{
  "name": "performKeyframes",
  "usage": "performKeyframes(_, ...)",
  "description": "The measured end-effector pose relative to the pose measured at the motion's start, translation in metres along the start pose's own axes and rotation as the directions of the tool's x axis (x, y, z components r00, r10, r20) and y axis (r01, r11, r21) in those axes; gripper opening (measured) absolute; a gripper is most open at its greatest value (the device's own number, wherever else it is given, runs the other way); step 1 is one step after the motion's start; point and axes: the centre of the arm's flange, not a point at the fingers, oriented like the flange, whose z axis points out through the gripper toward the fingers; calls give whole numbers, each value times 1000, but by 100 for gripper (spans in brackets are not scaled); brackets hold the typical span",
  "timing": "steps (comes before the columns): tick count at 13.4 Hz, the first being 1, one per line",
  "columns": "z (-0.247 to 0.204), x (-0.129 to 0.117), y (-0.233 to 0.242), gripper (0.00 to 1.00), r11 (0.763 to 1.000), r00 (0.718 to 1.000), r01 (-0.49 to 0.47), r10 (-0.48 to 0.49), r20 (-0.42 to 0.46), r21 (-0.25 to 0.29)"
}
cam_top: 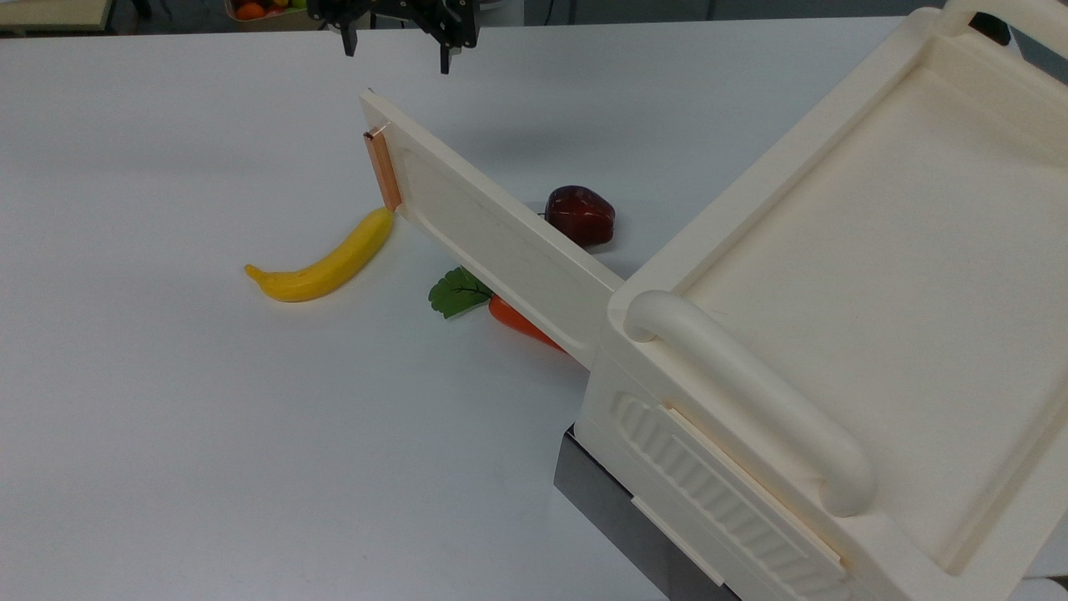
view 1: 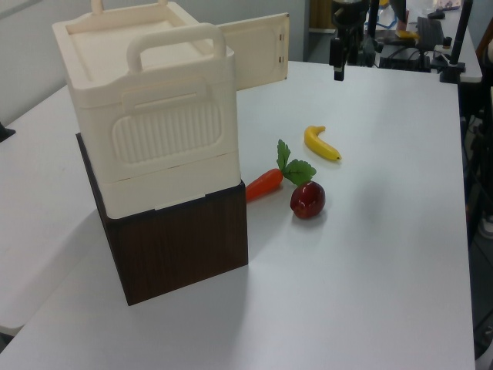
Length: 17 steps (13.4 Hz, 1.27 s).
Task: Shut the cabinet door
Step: 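Move the gripper down toward the edge of the open cream door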
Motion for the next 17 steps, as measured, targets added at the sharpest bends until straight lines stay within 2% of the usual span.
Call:
performKeyframes(2,0,0,0,87,1000,1000,0,0,0,0)
performKeyframes(4,0,0,0,68,1000,1000,0,0,0,0)
performKeyframes(5,0,0,0,50,1000,1000,0,0,0,0)
performKeyframes(9,0,0,0,6,1000,1000,0,0,1,0)
performKeyframes(10,0,0,0,1,1000,1000,0,0,1,0)
performKeyframes(14,-10,2,1,1,1000,1000,-1,1,-20,3)
performKeyframes(17,-48,5,4,1,1000,995,-8,10,-98,18)
